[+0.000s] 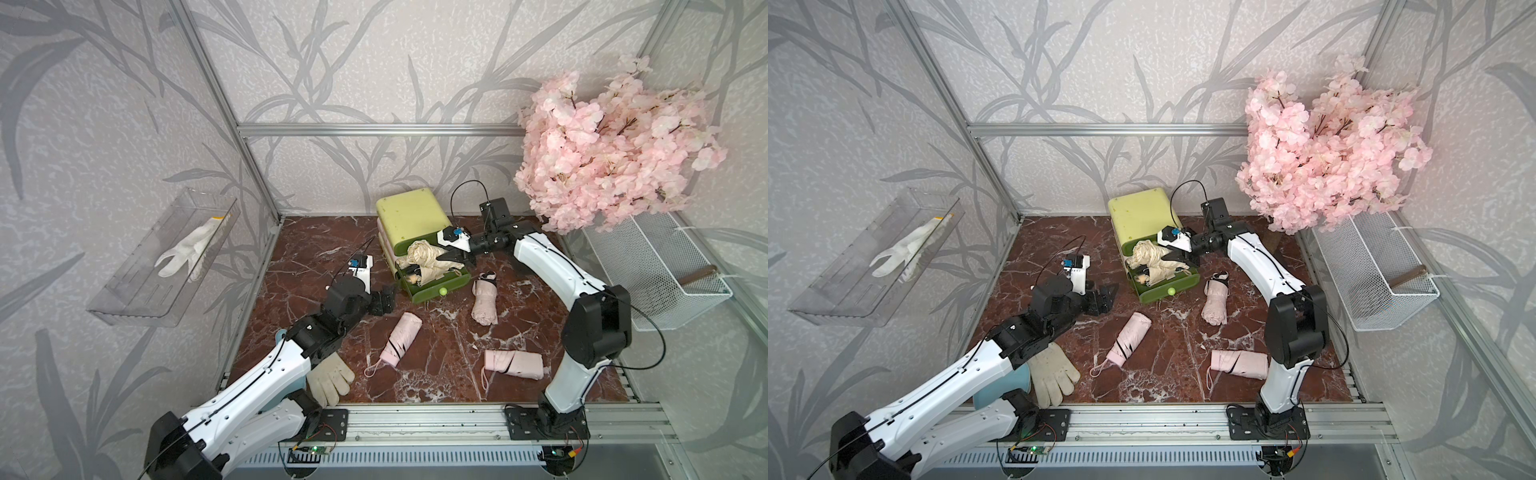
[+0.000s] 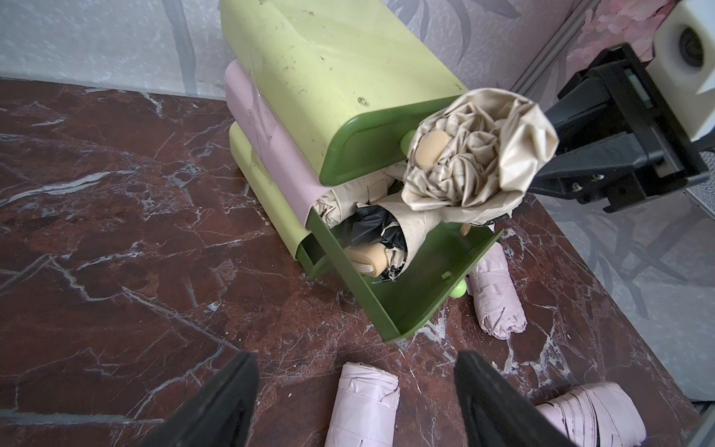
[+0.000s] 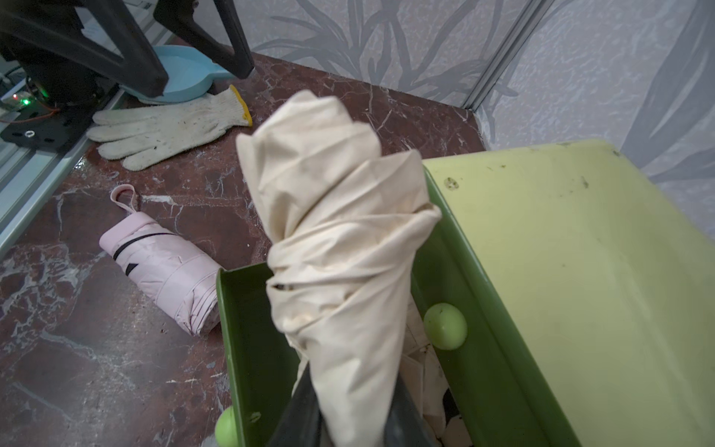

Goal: Place the umbrella in the drawer by color
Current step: Place the umbrella in the drawer.

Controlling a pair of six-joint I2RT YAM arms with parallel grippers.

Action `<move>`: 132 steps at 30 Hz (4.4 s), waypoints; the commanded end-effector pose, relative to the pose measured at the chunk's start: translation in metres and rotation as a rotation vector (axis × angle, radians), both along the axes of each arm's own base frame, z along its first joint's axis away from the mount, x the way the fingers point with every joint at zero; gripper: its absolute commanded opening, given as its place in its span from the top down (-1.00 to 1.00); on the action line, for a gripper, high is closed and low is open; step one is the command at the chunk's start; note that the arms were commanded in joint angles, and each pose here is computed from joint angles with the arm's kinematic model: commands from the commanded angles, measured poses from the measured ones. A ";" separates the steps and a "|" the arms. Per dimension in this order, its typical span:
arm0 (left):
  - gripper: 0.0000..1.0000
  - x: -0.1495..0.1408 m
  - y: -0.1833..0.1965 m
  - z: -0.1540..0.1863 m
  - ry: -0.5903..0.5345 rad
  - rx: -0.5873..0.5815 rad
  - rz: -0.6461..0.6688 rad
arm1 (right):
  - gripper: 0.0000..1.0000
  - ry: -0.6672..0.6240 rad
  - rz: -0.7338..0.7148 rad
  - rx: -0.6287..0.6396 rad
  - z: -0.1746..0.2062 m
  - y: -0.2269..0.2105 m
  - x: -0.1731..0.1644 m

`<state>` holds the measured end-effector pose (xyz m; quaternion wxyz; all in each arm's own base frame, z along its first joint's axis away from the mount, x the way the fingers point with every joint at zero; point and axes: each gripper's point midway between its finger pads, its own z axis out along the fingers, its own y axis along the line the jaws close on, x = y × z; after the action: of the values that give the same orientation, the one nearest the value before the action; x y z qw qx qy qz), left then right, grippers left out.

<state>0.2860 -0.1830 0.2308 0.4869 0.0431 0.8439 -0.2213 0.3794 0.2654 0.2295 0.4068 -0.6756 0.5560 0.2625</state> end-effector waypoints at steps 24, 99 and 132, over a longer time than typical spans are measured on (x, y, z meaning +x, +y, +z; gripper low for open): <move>-0.67 0.010 -0.001 -0.011 0.015 0.042 0.015 | -0.06 -0.068 0.202 -0.414 -0.049 -0.008 -0.010; -0.15 0.060 -0.143 -0.070 0.312 0.210 -0.396 | 0.52 0.655 -1.005 0.747 -0.083 -0.010 -0.040; -0.49 0.070 -0.097 0.051 0.054 0.220 -0.235 | 0.51 0.661 -0.981 0.773 -0.056 -0.007 -0.041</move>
<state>0.3524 -0.2869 0.2273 0.3758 0.2041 0.8894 -0.1611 0.3260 0.2450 0.1134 0.4379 -0.0274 0.8170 0.3742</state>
